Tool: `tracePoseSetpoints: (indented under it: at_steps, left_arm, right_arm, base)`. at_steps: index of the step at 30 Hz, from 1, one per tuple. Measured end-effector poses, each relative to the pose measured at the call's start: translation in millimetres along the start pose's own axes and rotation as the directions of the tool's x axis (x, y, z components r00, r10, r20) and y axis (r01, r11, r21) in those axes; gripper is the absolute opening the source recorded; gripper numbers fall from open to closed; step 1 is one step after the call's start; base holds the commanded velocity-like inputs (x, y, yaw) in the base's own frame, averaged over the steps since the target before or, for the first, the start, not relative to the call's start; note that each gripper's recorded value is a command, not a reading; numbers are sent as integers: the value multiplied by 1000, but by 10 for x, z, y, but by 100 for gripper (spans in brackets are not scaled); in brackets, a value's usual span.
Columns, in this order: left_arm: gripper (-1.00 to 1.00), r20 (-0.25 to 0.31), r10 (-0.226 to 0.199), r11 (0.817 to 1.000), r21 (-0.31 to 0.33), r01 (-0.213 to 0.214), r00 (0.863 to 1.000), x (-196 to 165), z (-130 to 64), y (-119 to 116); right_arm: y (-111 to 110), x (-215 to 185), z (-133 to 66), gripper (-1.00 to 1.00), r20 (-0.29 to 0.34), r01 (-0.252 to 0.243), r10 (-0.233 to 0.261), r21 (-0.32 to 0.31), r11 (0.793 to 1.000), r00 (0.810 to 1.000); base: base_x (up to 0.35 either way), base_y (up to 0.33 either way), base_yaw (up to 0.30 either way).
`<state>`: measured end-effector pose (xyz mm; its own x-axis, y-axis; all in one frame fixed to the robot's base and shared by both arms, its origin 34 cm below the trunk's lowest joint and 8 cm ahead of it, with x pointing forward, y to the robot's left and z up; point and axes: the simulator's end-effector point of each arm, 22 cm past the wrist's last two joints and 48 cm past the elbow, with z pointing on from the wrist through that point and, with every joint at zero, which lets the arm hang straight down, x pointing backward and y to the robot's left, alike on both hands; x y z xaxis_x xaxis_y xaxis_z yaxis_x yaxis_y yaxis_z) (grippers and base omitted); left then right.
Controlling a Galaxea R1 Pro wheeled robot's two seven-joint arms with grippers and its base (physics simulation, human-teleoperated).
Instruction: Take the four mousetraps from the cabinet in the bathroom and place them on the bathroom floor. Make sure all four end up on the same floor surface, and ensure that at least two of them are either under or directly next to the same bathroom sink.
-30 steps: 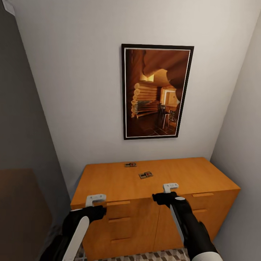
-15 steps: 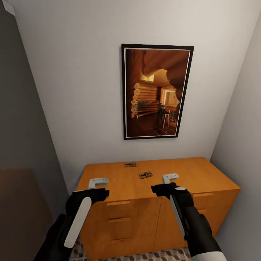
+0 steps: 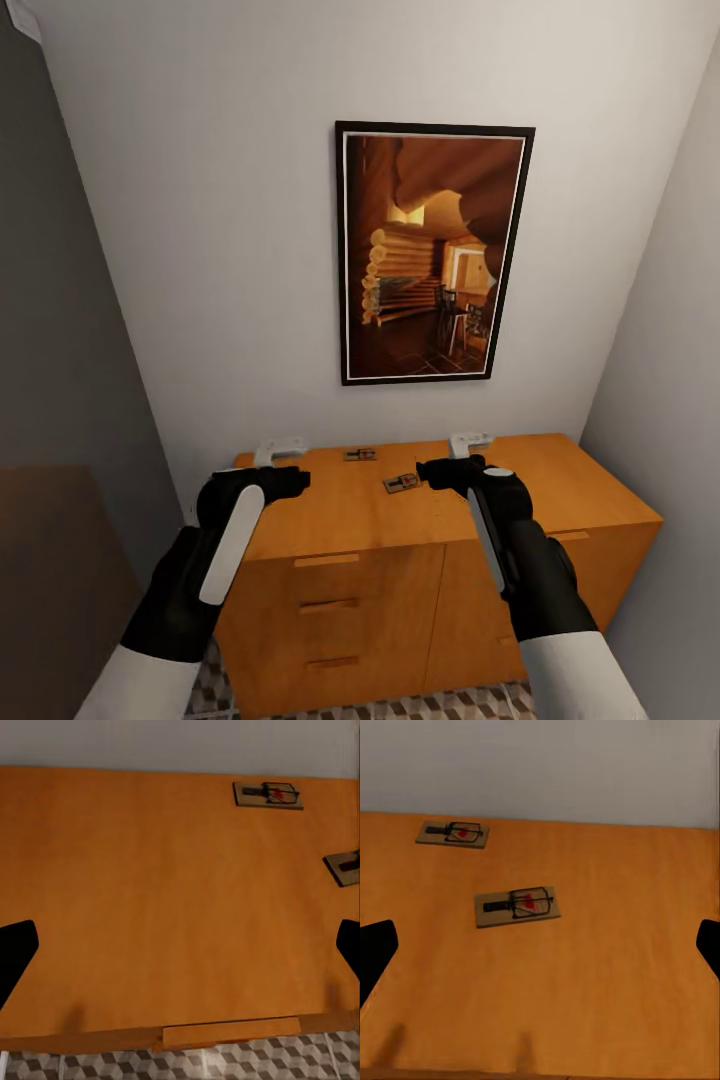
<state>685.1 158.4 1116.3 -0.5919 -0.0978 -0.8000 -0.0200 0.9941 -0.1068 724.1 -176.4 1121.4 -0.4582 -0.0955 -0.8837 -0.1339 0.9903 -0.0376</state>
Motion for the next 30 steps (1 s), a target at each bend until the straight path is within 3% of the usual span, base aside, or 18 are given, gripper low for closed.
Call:
tracePoseSetpoints:
  at_steps: [4, 12, 30]
  left_arm:
    - [100, -41, 6, 1000, 3, -6, 999, -21, 157, -113]
    - [100, -103, 14, 1000, 0, -14, 995, 109, 336, -170]
    - [100, -110, -7, 1000, -3, 7, 994, 218, 472, -205]
  right_arm:
    - [-20, -272, -12, 100, 38, 2, -2, 1, 1000, 999]
    - [-20, -372, -19, 100, 41, 1, -1, -3, 1000, 999]
    - [-20, -376, -12, 100, 36, 4, -4, -1, 1000, 999]
  base:
    - [0, 0, 0]
    - [0, 0, 0]
    - [0, 0, 0]
